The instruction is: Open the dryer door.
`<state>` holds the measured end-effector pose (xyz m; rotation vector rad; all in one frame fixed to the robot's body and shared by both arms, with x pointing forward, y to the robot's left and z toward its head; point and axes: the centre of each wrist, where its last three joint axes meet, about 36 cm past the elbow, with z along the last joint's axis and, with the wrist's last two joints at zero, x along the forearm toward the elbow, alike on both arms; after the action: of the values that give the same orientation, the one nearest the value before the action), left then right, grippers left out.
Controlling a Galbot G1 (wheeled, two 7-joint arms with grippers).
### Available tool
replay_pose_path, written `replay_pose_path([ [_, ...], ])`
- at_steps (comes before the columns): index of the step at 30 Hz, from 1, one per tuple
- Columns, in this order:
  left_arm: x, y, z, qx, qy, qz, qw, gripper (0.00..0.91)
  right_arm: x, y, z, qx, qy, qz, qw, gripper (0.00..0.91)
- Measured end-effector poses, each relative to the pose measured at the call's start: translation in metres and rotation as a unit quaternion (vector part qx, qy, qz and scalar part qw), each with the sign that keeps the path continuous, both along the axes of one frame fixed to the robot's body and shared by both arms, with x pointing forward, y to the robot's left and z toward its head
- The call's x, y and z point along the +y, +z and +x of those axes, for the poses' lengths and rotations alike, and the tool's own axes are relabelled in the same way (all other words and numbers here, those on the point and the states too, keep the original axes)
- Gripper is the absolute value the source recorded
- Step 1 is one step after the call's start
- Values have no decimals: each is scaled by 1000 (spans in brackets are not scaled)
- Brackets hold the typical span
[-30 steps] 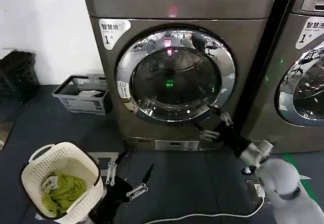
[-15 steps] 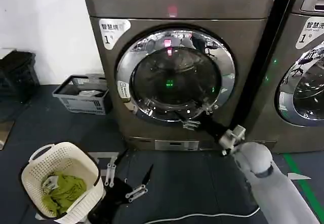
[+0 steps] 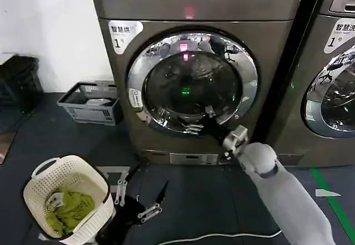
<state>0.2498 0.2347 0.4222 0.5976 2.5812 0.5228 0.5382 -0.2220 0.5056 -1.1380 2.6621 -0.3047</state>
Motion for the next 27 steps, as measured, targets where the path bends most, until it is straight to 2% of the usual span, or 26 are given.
replay_pose_path([
  [17,0,1,-3,1,0,7,1000,907,50,8,39,-7,28,-13,999,907],
  [27,1,0,-5,1,1,7,1000,907,75,4,61,-2,34,-18,999,907],
])
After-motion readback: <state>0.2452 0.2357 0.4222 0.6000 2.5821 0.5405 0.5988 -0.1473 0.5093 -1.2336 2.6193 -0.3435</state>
